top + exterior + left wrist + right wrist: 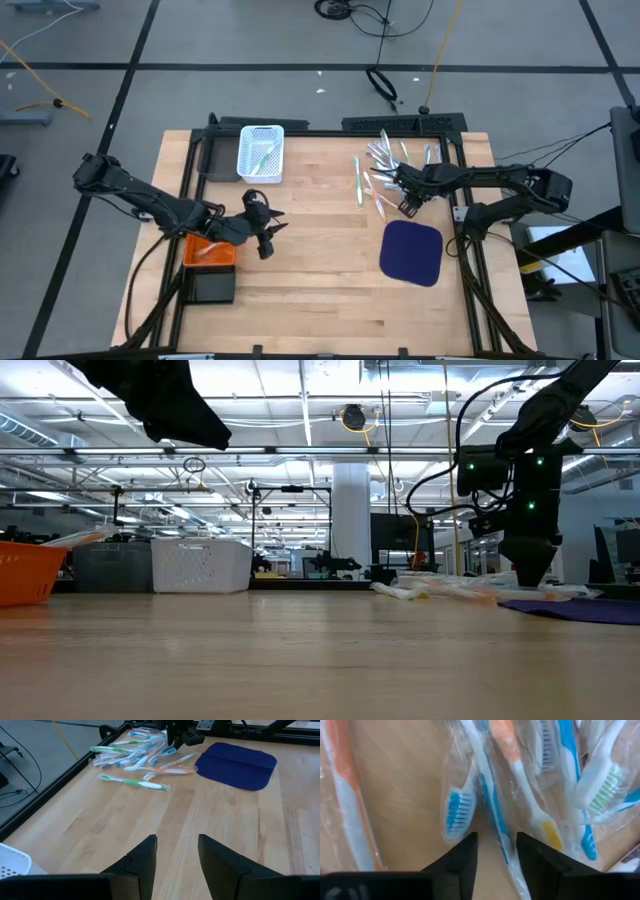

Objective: Pick & Place Toothbrushes
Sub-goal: Put the blue toothbrush into the gray bin

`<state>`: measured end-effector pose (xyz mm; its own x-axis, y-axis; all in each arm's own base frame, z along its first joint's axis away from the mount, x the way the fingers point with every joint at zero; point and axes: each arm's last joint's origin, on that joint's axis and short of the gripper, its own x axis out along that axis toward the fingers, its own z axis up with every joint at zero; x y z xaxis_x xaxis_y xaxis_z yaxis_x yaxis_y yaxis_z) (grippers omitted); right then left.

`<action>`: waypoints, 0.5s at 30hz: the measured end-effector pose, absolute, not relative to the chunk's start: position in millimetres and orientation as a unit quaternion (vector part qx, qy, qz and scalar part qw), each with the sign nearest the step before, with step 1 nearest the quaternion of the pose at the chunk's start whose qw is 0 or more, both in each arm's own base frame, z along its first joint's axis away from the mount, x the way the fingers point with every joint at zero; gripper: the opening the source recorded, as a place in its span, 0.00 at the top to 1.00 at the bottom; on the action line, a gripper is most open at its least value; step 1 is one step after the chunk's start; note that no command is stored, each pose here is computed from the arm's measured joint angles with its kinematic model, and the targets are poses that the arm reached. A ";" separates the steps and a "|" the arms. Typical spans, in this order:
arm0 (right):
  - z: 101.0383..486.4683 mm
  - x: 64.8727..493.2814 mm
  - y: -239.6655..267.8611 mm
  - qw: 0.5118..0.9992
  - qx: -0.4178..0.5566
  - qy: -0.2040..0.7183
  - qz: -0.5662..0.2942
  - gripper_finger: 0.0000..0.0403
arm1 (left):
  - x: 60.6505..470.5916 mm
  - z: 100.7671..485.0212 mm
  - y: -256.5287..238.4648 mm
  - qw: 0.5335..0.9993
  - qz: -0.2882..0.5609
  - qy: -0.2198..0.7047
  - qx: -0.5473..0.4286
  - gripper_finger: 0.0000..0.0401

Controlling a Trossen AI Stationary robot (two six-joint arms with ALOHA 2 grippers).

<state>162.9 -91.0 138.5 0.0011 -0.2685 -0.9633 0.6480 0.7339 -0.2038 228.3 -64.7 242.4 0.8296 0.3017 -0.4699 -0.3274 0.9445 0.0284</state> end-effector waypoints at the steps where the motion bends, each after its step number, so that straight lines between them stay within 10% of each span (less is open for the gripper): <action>1: 138.5 162.8 -91.0 0.691 0.152 0.624 -0.331 0.72 | 228.3 242.4 -64.7 0.956 0.164 0.241 -0.025 0.63; 7: 140.4 162.3 -90.7 0.695 0.152 0.620 -0.332 0.95 | 228.3 242.4 -64.7 0.956 0.164 0.241 -0.024 0.63; 15: 157.2 161.6 -91.1 0.715 0.148 0.587 -0.350 0.98 | 228.3 242.4 -64.7 0.956 0.164 0.241 -0.024 0.63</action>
<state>161.6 -91.1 157.2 0.0663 -0.3271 -0.9427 0.6752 0.7103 -0.1990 228.3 -64.7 242.4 0.8300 0.3019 -0.4690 -0.3246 0.9452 0.0340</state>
